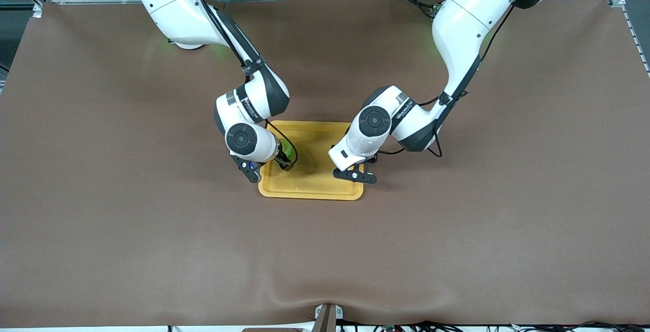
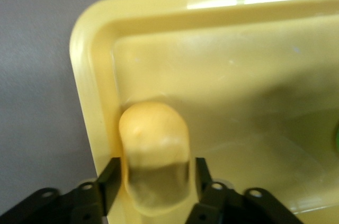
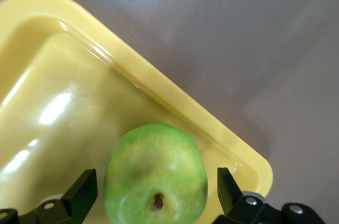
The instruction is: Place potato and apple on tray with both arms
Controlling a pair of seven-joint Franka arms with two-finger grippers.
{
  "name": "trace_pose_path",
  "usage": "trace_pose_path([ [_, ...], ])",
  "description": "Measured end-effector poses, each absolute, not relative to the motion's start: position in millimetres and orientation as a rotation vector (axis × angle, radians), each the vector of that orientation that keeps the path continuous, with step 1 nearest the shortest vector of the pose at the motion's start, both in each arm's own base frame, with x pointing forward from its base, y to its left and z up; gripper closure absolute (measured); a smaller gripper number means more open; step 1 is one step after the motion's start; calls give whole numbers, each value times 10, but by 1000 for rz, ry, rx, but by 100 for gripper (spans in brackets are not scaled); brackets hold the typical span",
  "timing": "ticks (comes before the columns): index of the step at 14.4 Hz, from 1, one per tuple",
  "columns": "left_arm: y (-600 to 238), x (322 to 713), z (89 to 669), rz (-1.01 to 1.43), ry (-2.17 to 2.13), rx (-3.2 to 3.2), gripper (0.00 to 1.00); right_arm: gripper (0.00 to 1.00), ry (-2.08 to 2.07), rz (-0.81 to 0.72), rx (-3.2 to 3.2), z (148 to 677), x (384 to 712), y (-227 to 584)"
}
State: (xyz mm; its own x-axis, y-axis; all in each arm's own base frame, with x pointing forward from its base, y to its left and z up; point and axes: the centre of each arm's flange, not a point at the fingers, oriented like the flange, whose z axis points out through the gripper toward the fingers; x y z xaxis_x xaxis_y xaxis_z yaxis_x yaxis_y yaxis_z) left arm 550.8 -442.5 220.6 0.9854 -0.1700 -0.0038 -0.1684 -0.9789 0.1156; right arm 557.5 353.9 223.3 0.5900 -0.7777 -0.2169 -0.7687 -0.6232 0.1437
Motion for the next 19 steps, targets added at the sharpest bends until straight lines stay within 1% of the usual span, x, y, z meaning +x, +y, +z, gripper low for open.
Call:
trace_pose_path([
  [1, -4420, 5537, 2235, -7, -259, 3015, 20, 0, -1357, -399, 2776, 2341, 5618, 3504],
  [2, -4407, 5582, 2279, 6, -253, 3013, 9, 0, -1368, -394, 2782, 2445, 5665, 3453],
  [3, -4370, 5654, 2352, 18, -240, 3014, 1, 0, -1373, -393, 2789, 2544, 5708, 3392],
  [5, -4199, 5854, 2613, 8, -196, 3040, 0, 0, -1333, -403, 2817, 2682, 5789, 3242],
  [7, -3965, 6048, 3044, -6, -150, 3073, 0, 0, -1223, -418, 2879, 2773, 5891, 3018],
  [9, -3721, 6163, 3528, 14, -106, 3094, 0, 0, -1103, -416, 2955, 2839, 6029, 2720],
  [12, -3332, 6218, 4068, 12, -48, 3122, 0, 0, -914, -444, 3045, 2896, 6213, 2146],
  [15, -3061, 6231, 4420, 27, 5, 3138, 0, 0, -772, -435, 3125, 3046, 6332, 1594],
  [17, -2917, 6216, 4586, 20, 35, 3153, 0, 0, -689, -402, 3180, 3228, 6358, 1194],
  [19, -2678, 6217, 4773, 7, 89, 3170, 0, 0, -620, -353, 3229, 3463, 6312, 794],
])
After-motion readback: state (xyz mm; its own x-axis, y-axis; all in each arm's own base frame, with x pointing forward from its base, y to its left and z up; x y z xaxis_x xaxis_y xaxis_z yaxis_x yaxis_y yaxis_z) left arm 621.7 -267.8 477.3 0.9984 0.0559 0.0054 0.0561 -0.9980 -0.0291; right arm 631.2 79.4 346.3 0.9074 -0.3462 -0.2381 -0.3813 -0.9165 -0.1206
